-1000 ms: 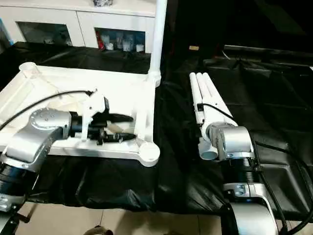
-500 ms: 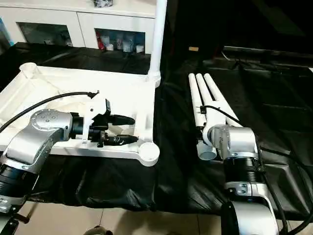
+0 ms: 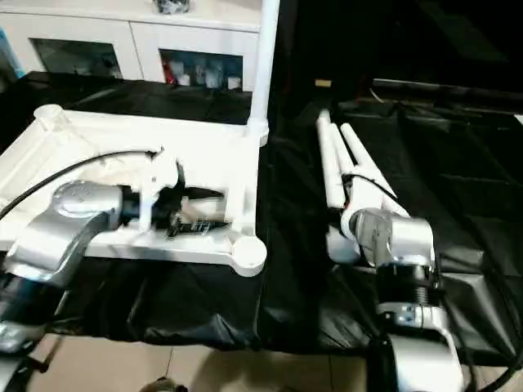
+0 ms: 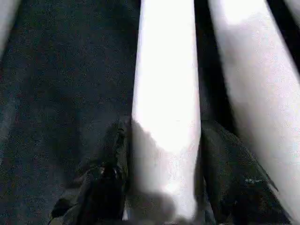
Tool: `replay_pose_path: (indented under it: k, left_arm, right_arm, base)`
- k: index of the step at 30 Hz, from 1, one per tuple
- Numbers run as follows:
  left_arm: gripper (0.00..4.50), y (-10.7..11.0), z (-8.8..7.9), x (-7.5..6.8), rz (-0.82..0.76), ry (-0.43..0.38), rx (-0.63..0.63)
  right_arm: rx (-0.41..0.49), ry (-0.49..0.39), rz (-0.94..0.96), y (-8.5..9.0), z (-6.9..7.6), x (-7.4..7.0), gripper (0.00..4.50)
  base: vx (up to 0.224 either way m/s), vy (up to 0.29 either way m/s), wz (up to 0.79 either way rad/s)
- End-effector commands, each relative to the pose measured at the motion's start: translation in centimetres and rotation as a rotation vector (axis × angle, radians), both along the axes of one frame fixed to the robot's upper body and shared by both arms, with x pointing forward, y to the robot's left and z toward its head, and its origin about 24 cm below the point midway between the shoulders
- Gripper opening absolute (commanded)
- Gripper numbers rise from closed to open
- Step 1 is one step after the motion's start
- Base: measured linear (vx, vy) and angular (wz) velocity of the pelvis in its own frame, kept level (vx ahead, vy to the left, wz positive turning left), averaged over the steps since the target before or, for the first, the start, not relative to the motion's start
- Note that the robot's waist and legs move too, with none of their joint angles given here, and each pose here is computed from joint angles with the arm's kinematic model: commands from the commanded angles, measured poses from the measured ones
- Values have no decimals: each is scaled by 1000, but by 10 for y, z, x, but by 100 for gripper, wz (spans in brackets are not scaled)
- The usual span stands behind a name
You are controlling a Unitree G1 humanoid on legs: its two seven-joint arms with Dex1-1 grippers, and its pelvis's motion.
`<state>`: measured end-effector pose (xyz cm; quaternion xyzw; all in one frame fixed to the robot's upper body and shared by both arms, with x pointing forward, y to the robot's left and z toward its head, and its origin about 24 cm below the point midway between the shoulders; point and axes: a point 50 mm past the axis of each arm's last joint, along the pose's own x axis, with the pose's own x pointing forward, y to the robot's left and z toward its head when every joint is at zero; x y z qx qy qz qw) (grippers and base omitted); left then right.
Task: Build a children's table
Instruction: Pick table leg
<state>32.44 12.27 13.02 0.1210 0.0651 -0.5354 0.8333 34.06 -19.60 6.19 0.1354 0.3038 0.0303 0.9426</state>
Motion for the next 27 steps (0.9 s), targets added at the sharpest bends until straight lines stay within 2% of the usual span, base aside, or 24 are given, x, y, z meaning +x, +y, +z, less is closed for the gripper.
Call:
replay_pose_path:
  k: [1,2,3,4,8,10,11,12,14,15,18,19,24,27]
  left_arm:
    - [305,2,17,14,117,-64,-70]
    - [305,0,22,19,152,-65,-116]
    - [305,-2,25,21,173,-58,-148]
    - [305,-8,31,25,192,-46,-202]
    - [305,-22,44,28,190,11,-335]
    - [305,-30,51,32,201,78,-430]
    - [305,-30,51,32,201,78,-430]
    - [305,-38,57,33,181,147,-505]
    - [305,-43,61,33,159,192,-551]
    - [305,-48,65,32,133,245,-599]
    - [305,-53,69,30,105,284,-638]
    - [305,-57,72,27,72,323,-669]
    - [305,-61,72,25,53,366,-675]
    - [305,-66,69,21,45,413,-667]
  right_arm:
    - [132,-237,2,0,25,8,186]
    - [189,-322,25,1,33,8,186]
    - [232,-371,39,2,38,8,186]
    - [311,-446,75,4,46,6,186]
    - [475,-569,185,10,60,-1,186]
    - [572,-631,272,15,68,-9,186]
    - [572,-631,272,15,68,-9,186]
    - [641,-673,365,20,74,-17,186]
    - [676,-701,430,23,77,-22,186]
    - [711,-704,496,27,78,-28,186]
    - [735,-707,570,32,80,-36,186]
    - [753,-706,627,36,80,-42,186]
    - [771,-694,682,39,79,-48,186]
    - [757,-654,751,46,76,-55,186]
  base:
    - [0,0,0]
    - [0,0,0]
    - [0,0,0]
    - [0,0,0]
    - [0,0,0]
    - [0,0,0]
    - [0,0,0]
    - [0,0,0]
    - [0,0,0]
    - [0,0,0]
    - [0,0,0]
    - [0,0,0]
    - [0,0,0]
    - [0,0,0]
